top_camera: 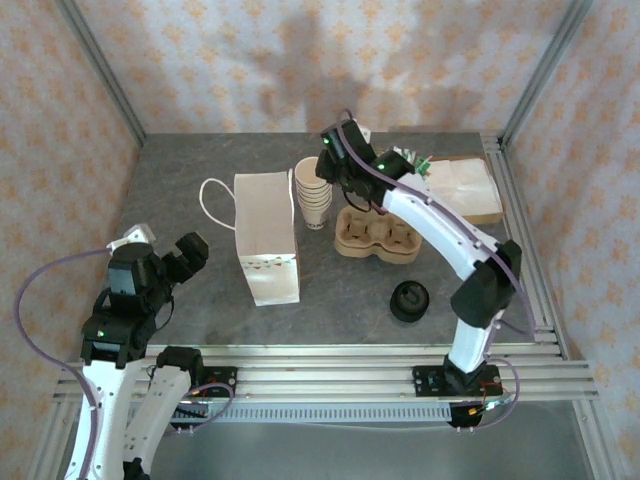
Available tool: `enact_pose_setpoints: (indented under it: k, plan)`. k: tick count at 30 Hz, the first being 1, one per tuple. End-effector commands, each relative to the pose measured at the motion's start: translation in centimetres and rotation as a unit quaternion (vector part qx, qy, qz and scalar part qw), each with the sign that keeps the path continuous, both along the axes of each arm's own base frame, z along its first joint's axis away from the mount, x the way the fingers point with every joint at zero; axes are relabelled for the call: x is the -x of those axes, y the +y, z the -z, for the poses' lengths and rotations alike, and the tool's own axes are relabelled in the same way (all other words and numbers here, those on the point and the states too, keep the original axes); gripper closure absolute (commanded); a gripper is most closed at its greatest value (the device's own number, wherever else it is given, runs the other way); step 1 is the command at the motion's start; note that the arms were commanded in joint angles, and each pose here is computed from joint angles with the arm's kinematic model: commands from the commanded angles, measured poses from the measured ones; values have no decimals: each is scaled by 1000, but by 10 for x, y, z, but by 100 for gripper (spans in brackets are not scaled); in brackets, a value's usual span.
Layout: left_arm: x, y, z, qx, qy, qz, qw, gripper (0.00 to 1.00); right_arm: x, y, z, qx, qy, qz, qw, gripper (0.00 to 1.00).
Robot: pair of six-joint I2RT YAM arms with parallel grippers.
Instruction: Pack the takeout coffee
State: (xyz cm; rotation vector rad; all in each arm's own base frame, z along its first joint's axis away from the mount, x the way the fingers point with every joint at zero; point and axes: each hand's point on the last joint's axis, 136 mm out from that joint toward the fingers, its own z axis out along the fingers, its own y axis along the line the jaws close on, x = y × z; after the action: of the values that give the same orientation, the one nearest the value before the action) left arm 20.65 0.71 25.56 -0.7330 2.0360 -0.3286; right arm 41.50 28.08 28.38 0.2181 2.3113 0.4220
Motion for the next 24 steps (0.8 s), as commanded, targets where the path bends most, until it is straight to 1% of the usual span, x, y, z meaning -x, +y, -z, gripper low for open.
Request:
enact_pose_setpoints:
  k: [1, 3, 10, 11, 13, 17, 18, 24]
  plan:
    - [3, 0, 8, 2, 17, 0, 1000, 0, -17, -8, 3, 20, -1, 29, 999, 56]
    - [3, 0, 7, 2, 16, -1, 1000, 0, -24, -6, 10, 26, 5, 31, 999, 59]
    - [2, 2, 7, 1, 13, -7, 1000, 0, -40, -3, 25, 42, 12, 47, 998, 60]
    - [2, 1, 7, 1, 14, -5, 1000, 0, -40, -2, 28, 45, 15, 47, 998, 60]
    - [1, 2, 8, 0, 17, -5, 1000, 0, -42, -2, 33, 50, 20, 47, 997, 64]
    - [1, 3, 11, -1, 20, -8, 1000, 0, -43, -1, 38, 54, 23, 50, 997, 65]
    - [1, 2, 12, 0, 21, -8, 1000, 0, -43, 0, 39, 53, 23, 47, 997, 67]
    - [0, 3, 12, 1, 19, -10, 1000, 1, -42, 1, 45, 54, 31, 43, 997, 68]
